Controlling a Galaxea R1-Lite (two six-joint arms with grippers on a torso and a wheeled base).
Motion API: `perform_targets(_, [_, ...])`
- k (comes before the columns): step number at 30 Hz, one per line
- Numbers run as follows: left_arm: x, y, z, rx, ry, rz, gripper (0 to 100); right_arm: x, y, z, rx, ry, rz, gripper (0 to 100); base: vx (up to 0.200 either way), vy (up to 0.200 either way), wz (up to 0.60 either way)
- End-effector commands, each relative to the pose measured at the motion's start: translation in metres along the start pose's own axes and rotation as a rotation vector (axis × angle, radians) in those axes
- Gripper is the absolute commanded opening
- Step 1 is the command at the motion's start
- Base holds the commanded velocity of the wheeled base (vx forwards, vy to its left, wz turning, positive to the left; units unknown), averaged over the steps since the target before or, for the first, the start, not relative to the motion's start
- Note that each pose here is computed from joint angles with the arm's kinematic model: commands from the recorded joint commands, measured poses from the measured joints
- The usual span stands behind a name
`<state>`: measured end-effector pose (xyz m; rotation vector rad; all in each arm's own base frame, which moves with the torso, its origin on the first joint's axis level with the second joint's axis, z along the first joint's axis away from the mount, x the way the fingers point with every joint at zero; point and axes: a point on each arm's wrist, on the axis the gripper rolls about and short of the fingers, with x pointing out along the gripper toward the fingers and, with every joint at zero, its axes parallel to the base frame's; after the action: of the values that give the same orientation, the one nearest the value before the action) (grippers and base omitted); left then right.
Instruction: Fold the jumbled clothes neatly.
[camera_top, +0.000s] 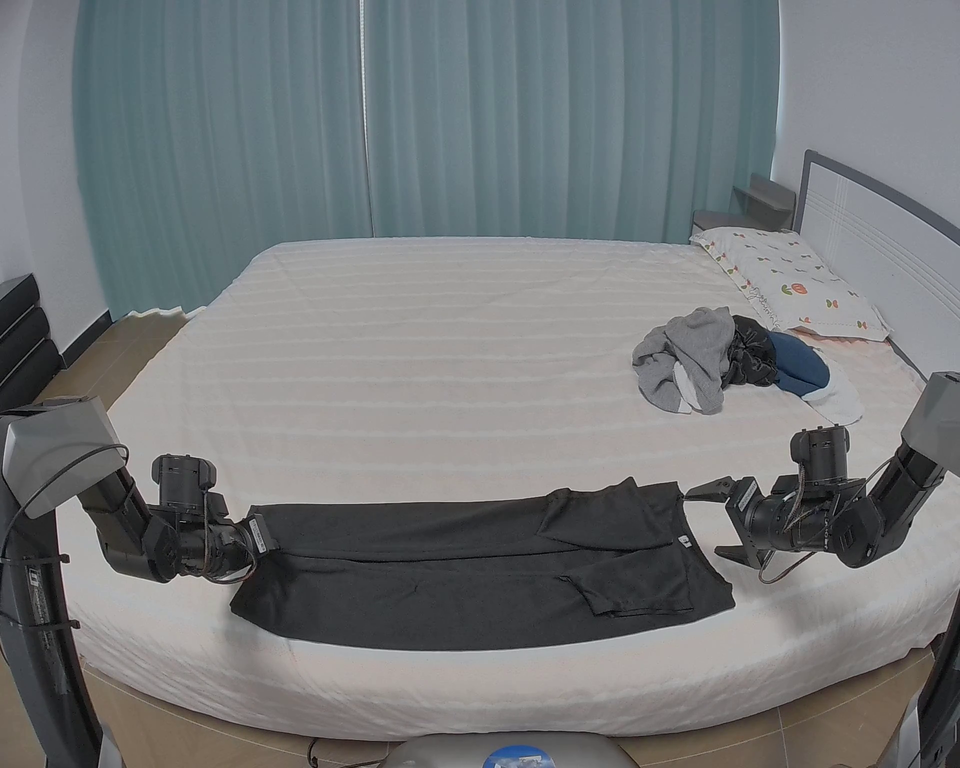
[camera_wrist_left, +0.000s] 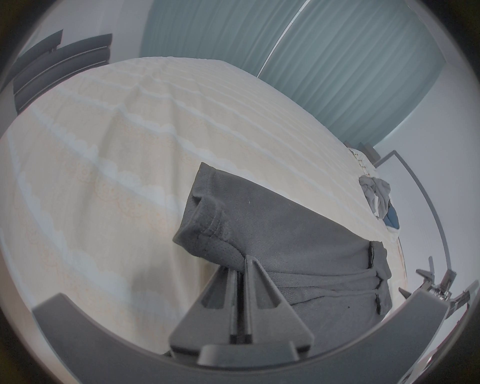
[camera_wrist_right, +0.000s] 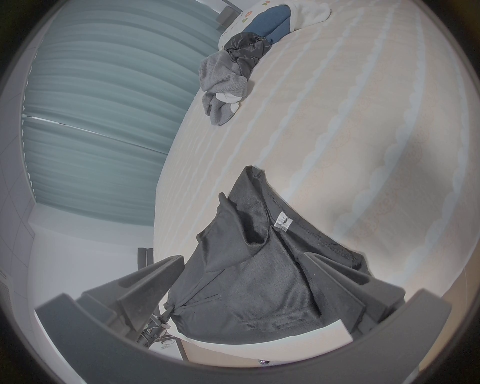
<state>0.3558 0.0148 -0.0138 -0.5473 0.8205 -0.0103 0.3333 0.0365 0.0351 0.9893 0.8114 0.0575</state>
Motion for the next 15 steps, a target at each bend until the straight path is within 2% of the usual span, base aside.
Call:
perform_targets(1, [-0.0001, -0.0007, 0.002, -0.004, -0.007, -0.003, 0, 0.0003, 0.0, 0.0, 0.0, 0.001, 0.001, 100, 0.0, 0.0, 0.0])
perform_targets(4, [-0.0005, -0.0011, 0.0025, -0.003, -0.01, -0.004, 0, 0.0003, 0.0, 0.0, 0.0, 0.001, 0.001, 100, -0.2, 0.0, 0.0])
perform_targets(15, [0.0014, -0.0067, 0.0102, -0.021, -0.063, -0.035, 0, 0.0001, 0.0004, -0.0006, 0.0, 0.002, 0.001, 100, 0.0, 0.0, 0.0])
